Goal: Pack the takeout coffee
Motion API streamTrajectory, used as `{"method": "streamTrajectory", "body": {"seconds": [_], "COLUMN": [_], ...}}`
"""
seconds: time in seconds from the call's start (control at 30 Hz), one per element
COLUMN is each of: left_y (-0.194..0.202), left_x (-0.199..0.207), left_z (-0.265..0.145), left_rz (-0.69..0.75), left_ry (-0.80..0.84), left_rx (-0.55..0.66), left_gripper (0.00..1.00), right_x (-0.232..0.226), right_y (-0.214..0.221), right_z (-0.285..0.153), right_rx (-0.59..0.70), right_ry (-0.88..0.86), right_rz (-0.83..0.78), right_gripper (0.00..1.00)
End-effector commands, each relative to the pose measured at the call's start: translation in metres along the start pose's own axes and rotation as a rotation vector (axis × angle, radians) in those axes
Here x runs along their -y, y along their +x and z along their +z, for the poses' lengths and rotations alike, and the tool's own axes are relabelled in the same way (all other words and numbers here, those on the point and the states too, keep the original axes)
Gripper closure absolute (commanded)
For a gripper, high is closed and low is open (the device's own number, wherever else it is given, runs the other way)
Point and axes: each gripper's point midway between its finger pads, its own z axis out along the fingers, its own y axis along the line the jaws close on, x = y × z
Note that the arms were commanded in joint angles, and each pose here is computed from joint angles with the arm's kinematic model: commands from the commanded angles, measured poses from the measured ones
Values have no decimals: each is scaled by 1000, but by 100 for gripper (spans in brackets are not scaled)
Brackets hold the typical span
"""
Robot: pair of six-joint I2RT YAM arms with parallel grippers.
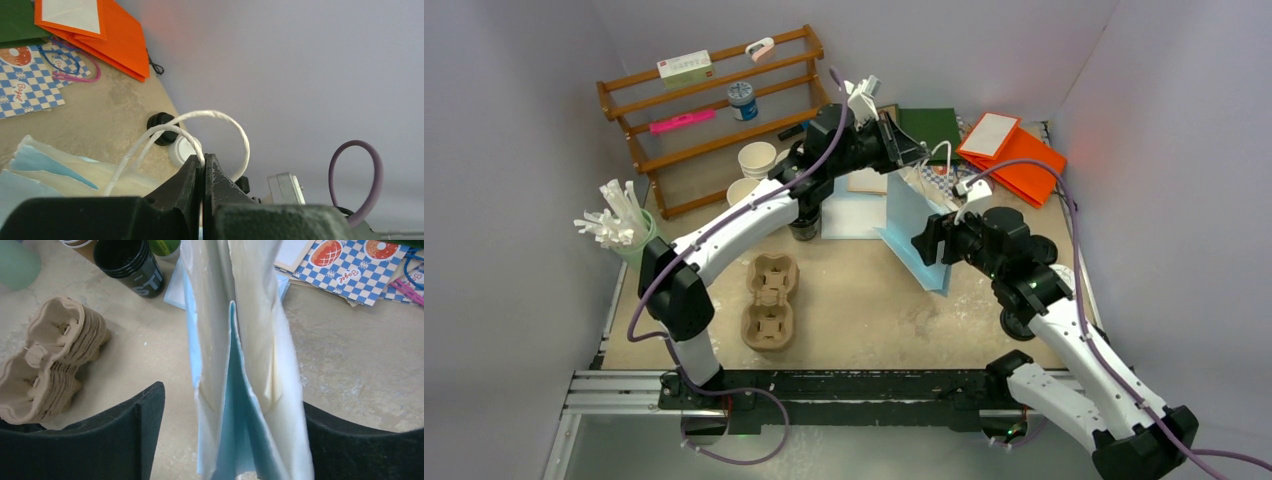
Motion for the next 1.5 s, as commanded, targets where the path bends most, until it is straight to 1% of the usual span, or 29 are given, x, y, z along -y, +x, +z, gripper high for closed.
{"method": "streamTrajectory", "body": {"seconds": [0.0,0.07,0.13,0.27,0.33,0.4,0.5,0.57,0.67,0.7,0.77,0.8,0.87,0.9,1.0,1.07,1.17,1.33,1.4,1.43,1.47], "left_y": [-23,-17,-12,-10,-9,-7,-7,-6,-8,-9,-12,-14,-19,-19,-24,-28,-36,-44,-41,-38,-34], "left_x": [18,16,16,20,20,21,22,23,24,24,25,25,27,25,22,15,4,-32,-39,-39,-41], "left_z": [-22,-25,-27,-27,-27,-28,-30,-31,-34,-35,-37,-38,-42,-45,-61,-75,-102,-141,-148,-149,-148], "left_rz": [84,82,71,63,58,53,47,45,47,45,47,48,51,45,56,76,120,111,119,123,123], "left_ry": [42,45,58,92,97,102,108,109,114,114,116,117,121,106,69,21,-54,-226,-247,-240,-231], "left_rx": [20,-5,-19,-26,-38,-48,-59,-63,-62,-61,-55,-53,-46,-55,-57,-47,-11,42,43,35,23], "left_gripper": [100,100,100,100,100,100,100,100,100,100,100,100,100,100,100,100,100,100,100,100,100], "right_x": [-14,-15,-17,-5,-2,0,1,7,7,7,6,6,9,17,55,71,82,102,103,100,94], "right_y": [-39,-53,-58,-79,-90,-96,-100,-99,-105,-106,-108,-109,-115,-117,-123,-124,-120,-101,-96,-94,-92], "right_z": [-11,-18,-24,-30,-31,-27,-16,-13,-12,-12,-11,-11,-13,-16,-33,-42,-48,-54,-51,-48,-42], "right_rx": [68,83,70,109,126,124,90,69,83,87,87,85,90,85,82,89,91,44,32,25,13], "right_ry": [-30,-13,1,98,125,147,158,195,197,195,193,195,217,261,507,604,669,815,825,801,758], "right_rz": [18,53,111,175,192,203,187,186,177,176,175,174,160,146,136,116,99,124,143,155,161], "right_gripper": [21,18,18,14,15,20,30,37,53,62,72,78,92,99,100,100,100,99,96,94,89]}}
